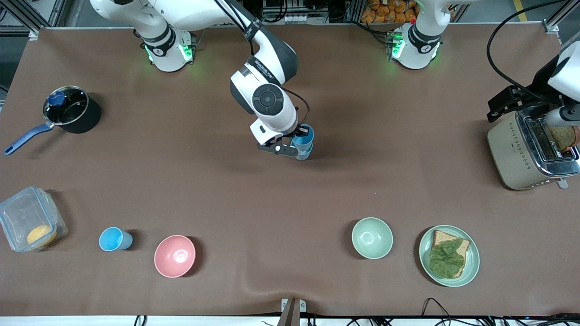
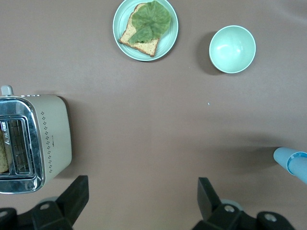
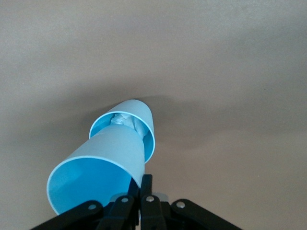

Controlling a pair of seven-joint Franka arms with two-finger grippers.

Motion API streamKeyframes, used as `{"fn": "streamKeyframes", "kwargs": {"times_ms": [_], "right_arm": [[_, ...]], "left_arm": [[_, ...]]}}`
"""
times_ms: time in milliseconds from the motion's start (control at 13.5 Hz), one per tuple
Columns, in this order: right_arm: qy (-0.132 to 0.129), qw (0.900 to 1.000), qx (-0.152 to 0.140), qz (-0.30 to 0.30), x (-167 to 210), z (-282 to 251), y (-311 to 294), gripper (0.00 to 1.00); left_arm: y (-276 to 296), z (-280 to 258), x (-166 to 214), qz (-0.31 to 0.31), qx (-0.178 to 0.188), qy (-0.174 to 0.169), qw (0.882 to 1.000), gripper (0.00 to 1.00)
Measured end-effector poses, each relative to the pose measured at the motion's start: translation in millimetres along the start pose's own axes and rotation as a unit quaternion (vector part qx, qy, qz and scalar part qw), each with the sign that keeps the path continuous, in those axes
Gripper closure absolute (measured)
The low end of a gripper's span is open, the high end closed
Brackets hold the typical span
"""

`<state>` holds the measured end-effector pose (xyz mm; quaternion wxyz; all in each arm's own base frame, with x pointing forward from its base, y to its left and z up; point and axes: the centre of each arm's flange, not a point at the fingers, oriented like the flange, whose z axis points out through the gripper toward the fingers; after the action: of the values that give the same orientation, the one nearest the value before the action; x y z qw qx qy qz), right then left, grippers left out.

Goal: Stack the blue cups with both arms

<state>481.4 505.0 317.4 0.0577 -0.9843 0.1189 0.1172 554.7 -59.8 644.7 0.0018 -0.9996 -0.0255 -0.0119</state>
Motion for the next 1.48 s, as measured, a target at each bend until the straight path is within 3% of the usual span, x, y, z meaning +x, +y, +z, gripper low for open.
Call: {"fn": "streamKeyframes", "kwargs": {"times_ms": [148,222,519,815,889,1111,1259,1481], "right_arm": [[0.0,1.0,0.0,0.002,0.4,0.0,0.3,0.97],[0.0,1.0,0.0,0.009,0.7,0.0,0.6,0.92],[0.003,0.999,-0.007,0.035,10.8,-10.3,8.7,0.48],[-0.004,1.0,-0.027,0.008,70.5,-103.0,87.9,0.04],[-0.006,1.0,-0.022,-0.013,92.8,-132.5,122.6,0.0],[-0.012,0.997,-0.026,-0.07,145.0,-186.1,222.3,0.0],[0.0,0.994,-0.037,-0.102,164.8,-211.1,281.2,0.0],[0.017,0.993,-0.024,-0.11,177.6,-251.6,367.5,0.0]], "left_arm": [[0.1,4.5,2.2,0.0,0.0,-0.005,1.0,0.0],[0.2,6.6,3.2,0.0,0.0,-0.007,1.0,0.0],[0.7,12.1,6.1,0.0,0.001,-0.012,1.0,0.0],[0.8,11.0,6.0,0.0,0.001,-0.011,1.0,0.0],[0.7,10.5,6.0,0.0,0.001,-0.011,1.0,0.0],[1.6,9.9,5.7,0.001,0.001,-0.011,1.0,0.0],[1.6,9.8,5.3,0.001,0.001,-0.012,1.0,0.0],[1.7,9.7,4.9,0.001,0.001,-0.014,1.0,0.0]]}}
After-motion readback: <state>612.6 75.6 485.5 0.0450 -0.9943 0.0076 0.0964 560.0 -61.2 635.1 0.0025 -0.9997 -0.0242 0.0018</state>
